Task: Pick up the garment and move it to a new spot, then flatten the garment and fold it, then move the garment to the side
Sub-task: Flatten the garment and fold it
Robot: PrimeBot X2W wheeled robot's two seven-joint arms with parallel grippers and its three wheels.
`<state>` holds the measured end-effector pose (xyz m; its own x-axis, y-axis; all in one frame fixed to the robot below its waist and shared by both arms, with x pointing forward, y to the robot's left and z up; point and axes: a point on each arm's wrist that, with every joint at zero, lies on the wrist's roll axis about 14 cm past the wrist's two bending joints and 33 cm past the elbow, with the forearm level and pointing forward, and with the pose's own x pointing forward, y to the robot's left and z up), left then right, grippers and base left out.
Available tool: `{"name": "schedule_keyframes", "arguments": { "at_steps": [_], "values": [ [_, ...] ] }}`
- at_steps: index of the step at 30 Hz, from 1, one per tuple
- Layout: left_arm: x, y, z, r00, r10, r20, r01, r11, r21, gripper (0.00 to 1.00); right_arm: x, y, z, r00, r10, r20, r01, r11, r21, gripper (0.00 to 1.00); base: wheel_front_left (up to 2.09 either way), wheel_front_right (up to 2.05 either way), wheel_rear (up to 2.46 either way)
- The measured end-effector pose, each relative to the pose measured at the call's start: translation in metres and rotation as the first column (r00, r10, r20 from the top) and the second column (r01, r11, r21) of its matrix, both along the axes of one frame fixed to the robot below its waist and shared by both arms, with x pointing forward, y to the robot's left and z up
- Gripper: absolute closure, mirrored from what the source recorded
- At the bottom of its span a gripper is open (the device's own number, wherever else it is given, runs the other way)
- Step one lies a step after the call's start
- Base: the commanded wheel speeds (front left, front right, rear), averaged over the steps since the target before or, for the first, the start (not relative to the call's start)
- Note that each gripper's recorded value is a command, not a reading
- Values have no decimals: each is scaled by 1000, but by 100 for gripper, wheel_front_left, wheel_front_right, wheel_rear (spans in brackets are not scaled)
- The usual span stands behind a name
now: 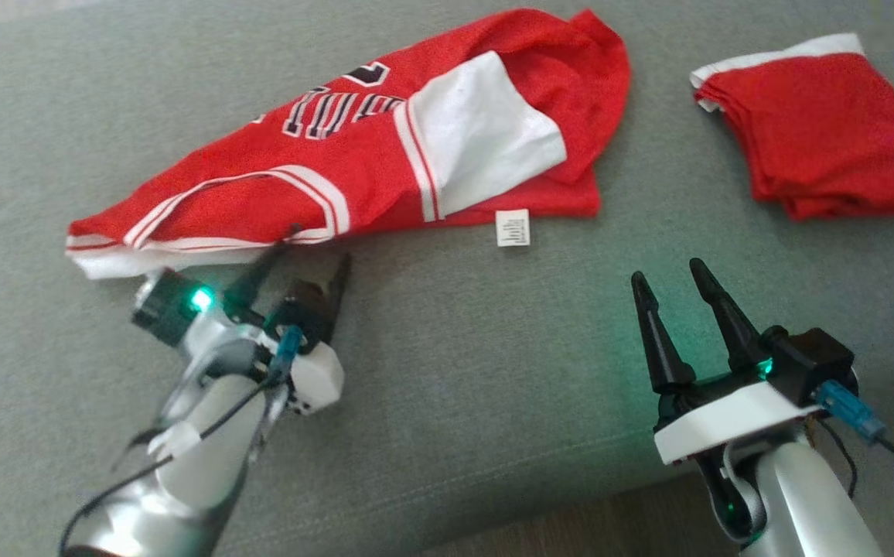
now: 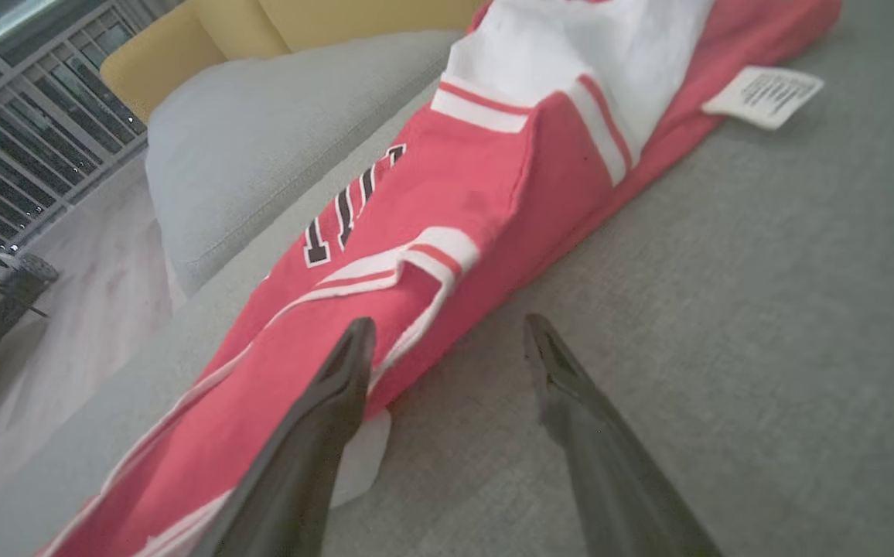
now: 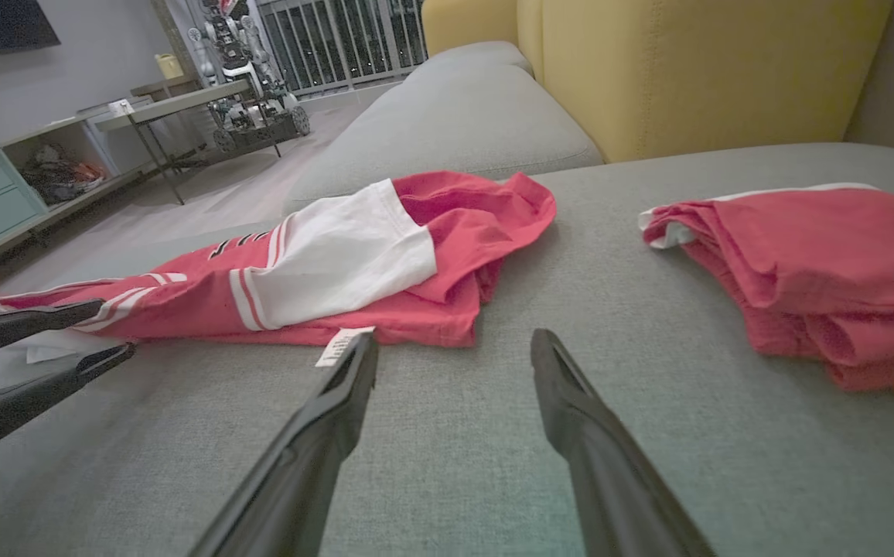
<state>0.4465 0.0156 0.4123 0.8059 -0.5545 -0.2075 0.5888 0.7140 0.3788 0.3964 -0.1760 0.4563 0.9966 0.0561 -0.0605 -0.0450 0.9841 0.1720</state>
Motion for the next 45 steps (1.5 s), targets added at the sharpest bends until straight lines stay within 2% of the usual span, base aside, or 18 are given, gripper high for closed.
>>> {"name": "schedule_keyframes", "arguments": {
  "at_steps": [2,6,7,8,11,13,17,19,23,27,28,29,30,33,35,38,45],
  "values": [
    [9,1,-2,999,-11,33,9,998,54,0,-3,-6,-1,1000,-18,-6,18,1000,2,0,0,0,0],
    [20,-4,2,998,-18,58,14,998,60,0,-6,-14,-4,999,-45,-15,45,999,5,0,0,0,0],
    [20,-5,0,999,-18,49,15,998,55,62,-6,-15,-4,999,-48,-18,49,999,5,0,0,0,0],
    [20,-6,-1,999,-17,39,16,999,45,100,-7,-16,-5,999,-50,-19,50,999,4,0,0,0,0],
    [24,-11,6,1000,-13,20,13,1000,-27,100,-7,-17,-6,998,-53,-23,54,999,3,0,0,0,0],
    [29,-13,16,1000,6,-9,-7,993,-120,100,-8,-18,-7,998,-56,-26,57,998,2,0,0,0,0],
    [44,-8,26,993,50,-111,-83,947,-311,100,-8,-20,-10,997,-64,-34,64,998,-1,0,0,0,0],
    [61,3,34,985,94,-142,-140,919,-368,100,-8,-22,-11,997,-68,-38,68,998,-3,0,0,0,0],
    [116,26,75,983,161,-88,-183,893,-412,100,-6,-25,-17,996,-76,-56,76,997,-2,0,0,0,0],
    [166,49,109,977,212,6,-193,900,-392,100,4,-25,-21,996,-71,-60,71,997,-7,0,0,0,0],
    [174,52,111,974,226,12,-204,897,-393,93,7,-25,-22,996,-71,-60,71,997,-6,0,0,0,0],
    [182,57,112,968,251,15,-224,889,-399,33,10,-24,-23,996,-68,-62,68,998,-6,0,0,0,0],
    [189,62,109,962,271,21,-241,886,-395,0,12,-23,-25,996,-64,-66,64,998,-7,0,0,0,0],
    [197,70,92,953,303,0,-281,882,-379,0,17,-21,-31,995,-55,-79,55,998,-6,0,0,0,0],
    [192,79,83,945,327,16,-300,884,-358,0,19,-16,-33,996,-45,-81,45,999,6,0,0,0,0],
    [179,96,80,925,378,41,-339,869,-359,0,22,-10,-33,997,-25,-76,26,1000,15,0,0,0,0],
    [103,139,37,873,487,-29,-466,816,-343,0,29,7,-28,998,20,-54,-18,999,36,0,0,0,0]
  ]
}}
